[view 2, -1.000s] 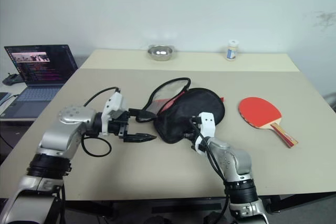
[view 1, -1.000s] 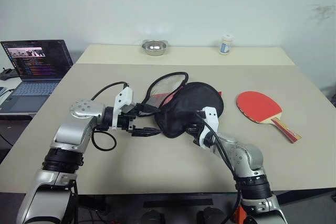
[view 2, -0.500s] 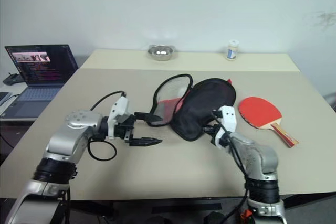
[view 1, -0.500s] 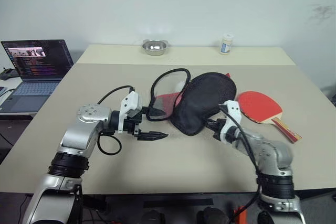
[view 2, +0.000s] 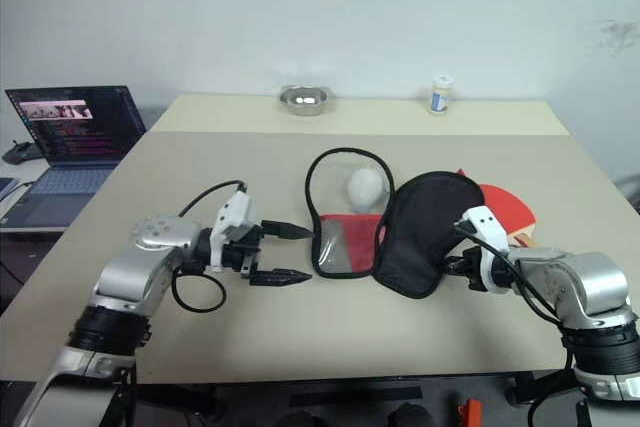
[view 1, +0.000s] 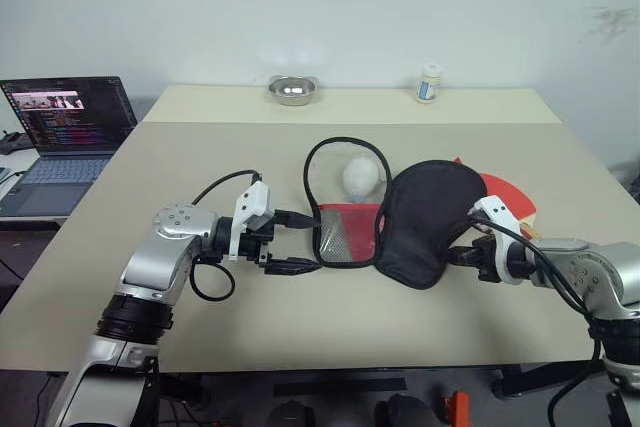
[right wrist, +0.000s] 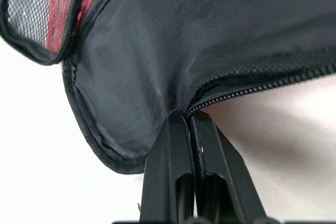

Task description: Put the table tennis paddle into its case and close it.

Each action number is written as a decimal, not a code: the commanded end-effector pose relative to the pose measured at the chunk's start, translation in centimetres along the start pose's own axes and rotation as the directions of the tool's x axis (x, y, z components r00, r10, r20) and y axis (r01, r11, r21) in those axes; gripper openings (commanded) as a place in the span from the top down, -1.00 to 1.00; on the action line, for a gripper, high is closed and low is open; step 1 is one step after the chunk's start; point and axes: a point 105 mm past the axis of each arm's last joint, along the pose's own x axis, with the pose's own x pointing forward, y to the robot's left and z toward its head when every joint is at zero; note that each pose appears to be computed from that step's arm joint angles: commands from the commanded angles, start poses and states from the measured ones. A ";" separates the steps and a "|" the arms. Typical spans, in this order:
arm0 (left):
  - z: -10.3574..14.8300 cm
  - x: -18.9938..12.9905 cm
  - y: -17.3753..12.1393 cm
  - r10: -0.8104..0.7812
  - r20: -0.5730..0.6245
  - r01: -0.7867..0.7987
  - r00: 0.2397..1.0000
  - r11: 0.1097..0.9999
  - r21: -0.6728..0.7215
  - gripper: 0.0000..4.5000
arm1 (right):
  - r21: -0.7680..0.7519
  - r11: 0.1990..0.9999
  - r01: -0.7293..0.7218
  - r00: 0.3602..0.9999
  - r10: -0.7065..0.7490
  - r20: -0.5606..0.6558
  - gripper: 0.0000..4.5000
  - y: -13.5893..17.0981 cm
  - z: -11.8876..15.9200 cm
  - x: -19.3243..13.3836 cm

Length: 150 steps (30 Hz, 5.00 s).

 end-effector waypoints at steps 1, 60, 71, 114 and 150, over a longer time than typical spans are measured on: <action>0.9 0.3 -0.4 -0.017 0.016 0.016 1.000 0.998 0.055 -0.88 | -0.103 0.994 0.032 0.999 -0.029 0.027 0.99 -1.2 2.0 -0.6; 3.0 4.1 1.1 -0.094 0.035 0.089 0.995 0.988 0.127 -0.88 | 0.036 0.910 0.413 0.900 -0.414 0.133 -0.98 -14.5 -1.0 -7.0; 2.0 3.6 1.1 -0.073 0.017 0.070 0.997 0.989 0.128 -0.88 | 0.077 0.920 0.384 0.918 -0.389 0.071 -0.98 -15.6 -2.2 -4.6; 2.6 1.9 1.3 0.002 0.036 -0.006 0.999 0.994 0.109 -0.88 | 0.234 0.945 0.229 0.805 -0.319 0.501 0.52 0.2 8.8 -3.5; 2.2 0.8 2.5 0.067 0.040 -0.073 0.997 0.987 0.145 -0.88 | 0.376 0.884 0.277 0.819 -0.422 0.390 0.52 1.1 7.0 6.0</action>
